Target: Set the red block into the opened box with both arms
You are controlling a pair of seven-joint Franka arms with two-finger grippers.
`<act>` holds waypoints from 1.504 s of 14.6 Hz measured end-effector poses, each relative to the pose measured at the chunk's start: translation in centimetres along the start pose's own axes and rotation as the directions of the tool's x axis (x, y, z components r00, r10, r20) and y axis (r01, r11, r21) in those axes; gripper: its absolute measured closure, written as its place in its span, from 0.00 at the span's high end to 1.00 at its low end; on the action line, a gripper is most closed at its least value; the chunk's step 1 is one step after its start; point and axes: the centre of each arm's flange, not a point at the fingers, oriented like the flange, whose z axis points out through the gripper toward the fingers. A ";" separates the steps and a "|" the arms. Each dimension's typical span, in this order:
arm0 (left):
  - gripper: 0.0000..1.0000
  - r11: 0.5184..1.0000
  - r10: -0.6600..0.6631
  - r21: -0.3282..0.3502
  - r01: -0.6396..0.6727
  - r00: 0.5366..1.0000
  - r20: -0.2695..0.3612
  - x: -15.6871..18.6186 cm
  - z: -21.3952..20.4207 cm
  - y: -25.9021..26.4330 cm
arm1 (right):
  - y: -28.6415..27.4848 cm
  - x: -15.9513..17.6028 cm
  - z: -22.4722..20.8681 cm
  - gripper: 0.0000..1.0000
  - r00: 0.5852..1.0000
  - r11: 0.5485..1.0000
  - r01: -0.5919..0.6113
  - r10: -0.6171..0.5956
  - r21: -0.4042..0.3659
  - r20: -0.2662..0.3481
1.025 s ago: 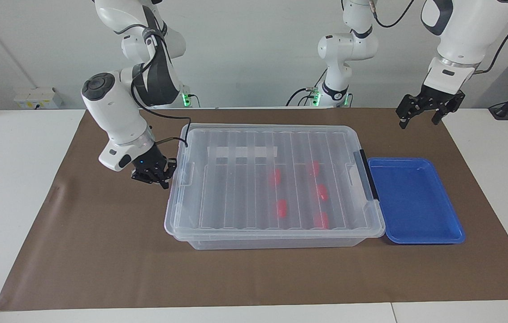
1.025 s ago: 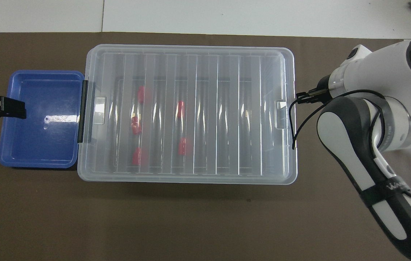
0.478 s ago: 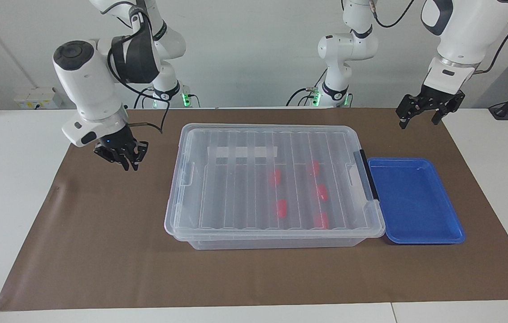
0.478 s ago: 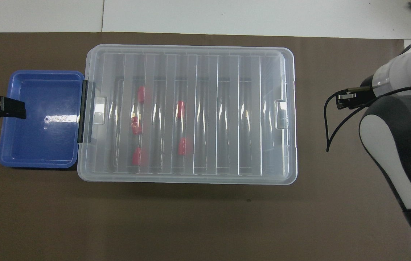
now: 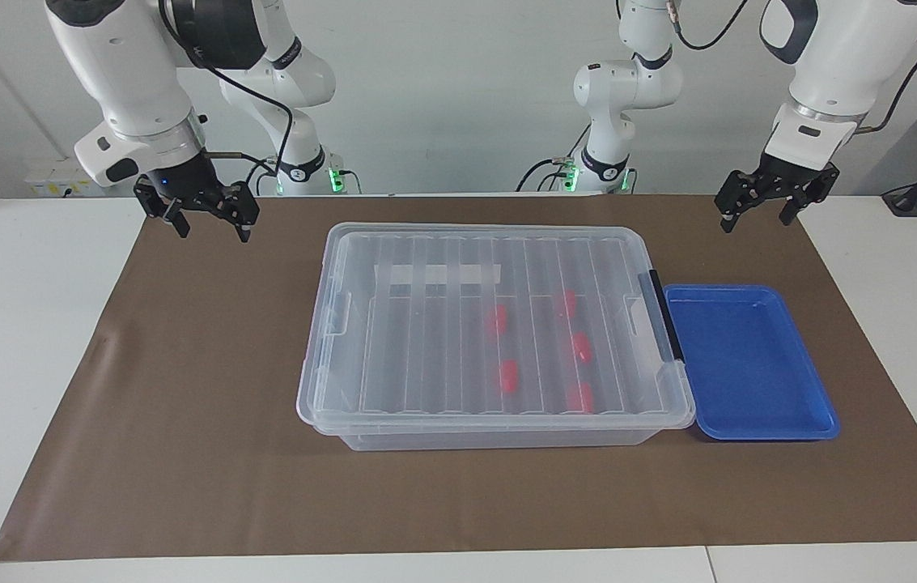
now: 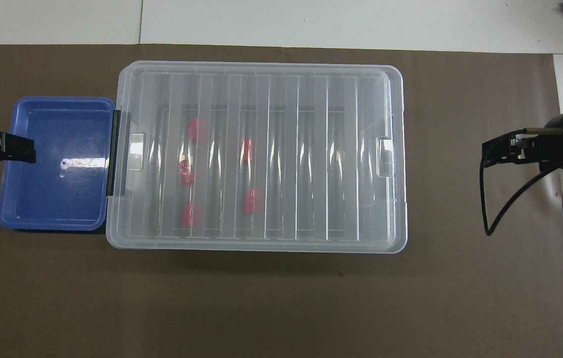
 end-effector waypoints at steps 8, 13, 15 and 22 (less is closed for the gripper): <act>1.00 0.999 -0.008 -0.051 0.009 1.000 0.004 0.0 0.0 0.3 | 2.5 0.2 0.4 1.00 1.000 1.000 -0.012 0.012 0.004 0.027; 1.00 0.997 -0.021 -0.080 0.021 1.000 0.008 0.0 0.0 0.0 | 3.0 0.3 0.4 1.00 1.000 1.000 0.004 -0.004 0.004 0.027; 1.00 0.996 -0.021 -0.081 0.021 1.000 0.007 0.0 0.0 0.0 | 3.0 0.3 0.4 1.00 1.000 1.000 0.004 -0.004 0.004 0.028; 1.00 0.996 -0.021 -0.082 0.021 1.000 0.007 0.0 0.0 0.0 | 3.0 0.3 0.4 1.00 1.000 1.000 0.004 -0.004 0.004 0.028</act>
